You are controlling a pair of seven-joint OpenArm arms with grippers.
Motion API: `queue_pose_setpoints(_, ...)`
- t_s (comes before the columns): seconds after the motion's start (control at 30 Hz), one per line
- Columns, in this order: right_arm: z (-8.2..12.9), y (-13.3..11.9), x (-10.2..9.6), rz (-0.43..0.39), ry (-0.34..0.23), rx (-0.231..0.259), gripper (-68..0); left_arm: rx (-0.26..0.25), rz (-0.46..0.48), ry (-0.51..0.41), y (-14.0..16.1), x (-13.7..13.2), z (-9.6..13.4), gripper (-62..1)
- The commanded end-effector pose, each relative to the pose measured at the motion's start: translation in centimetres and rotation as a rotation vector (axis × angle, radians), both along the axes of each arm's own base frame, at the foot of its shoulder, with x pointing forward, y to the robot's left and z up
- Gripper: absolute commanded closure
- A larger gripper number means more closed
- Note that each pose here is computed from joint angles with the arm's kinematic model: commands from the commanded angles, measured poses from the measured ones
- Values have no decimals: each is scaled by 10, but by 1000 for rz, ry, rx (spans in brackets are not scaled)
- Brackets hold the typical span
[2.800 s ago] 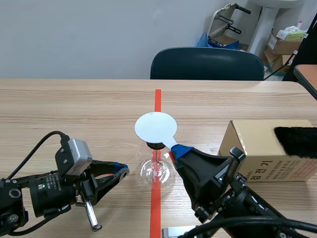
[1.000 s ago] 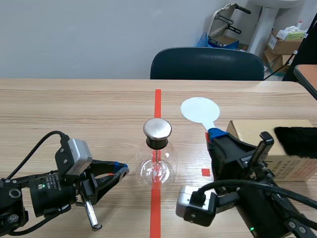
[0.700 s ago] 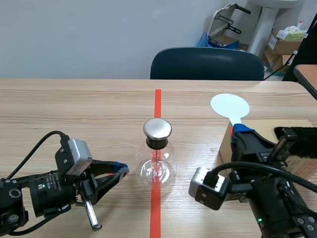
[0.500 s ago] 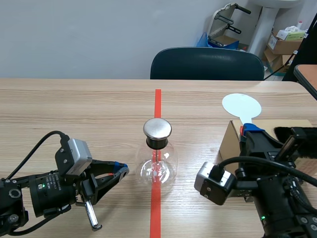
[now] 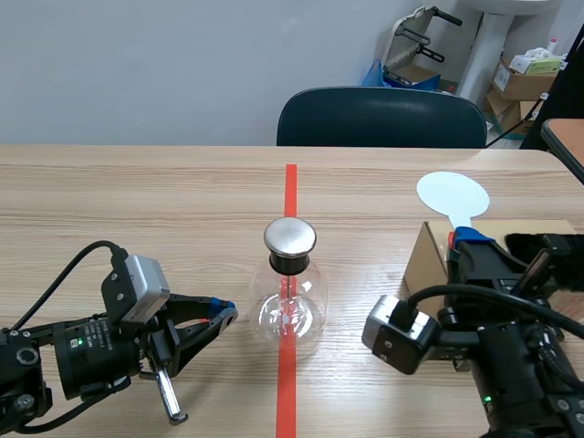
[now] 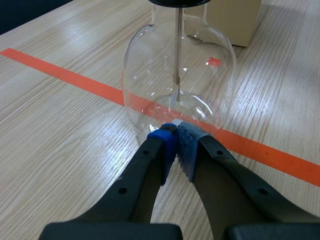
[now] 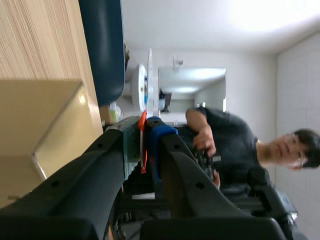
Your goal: Do the electroscope experiment
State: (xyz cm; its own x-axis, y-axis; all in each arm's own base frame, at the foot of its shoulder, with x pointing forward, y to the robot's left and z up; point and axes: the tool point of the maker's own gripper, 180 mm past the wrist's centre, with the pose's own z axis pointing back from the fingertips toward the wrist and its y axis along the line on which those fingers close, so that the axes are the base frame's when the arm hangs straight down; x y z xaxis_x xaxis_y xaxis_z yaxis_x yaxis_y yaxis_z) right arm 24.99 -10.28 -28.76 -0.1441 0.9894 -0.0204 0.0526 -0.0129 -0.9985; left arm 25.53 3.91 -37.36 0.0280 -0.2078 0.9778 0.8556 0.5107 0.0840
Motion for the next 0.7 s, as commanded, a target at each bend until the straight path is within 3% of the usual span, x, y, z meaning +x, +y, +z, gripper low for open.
queue_pose_setpoints(0.0, 10, 6, 0, 42, -34, 1, -10, -34, -2, -17, -4, 2, 9, -27)
queue_pose_setpoints(0.47, 7, 76, -29, 467, -30, -29, -10, -36, -2, -17, -5, 2, 9, -27)
queue_pose_setpoints(0.67, 6, 94, -44, 597, -28, -38, -11, -37, -3, -18, -5, 2, 9, -27)
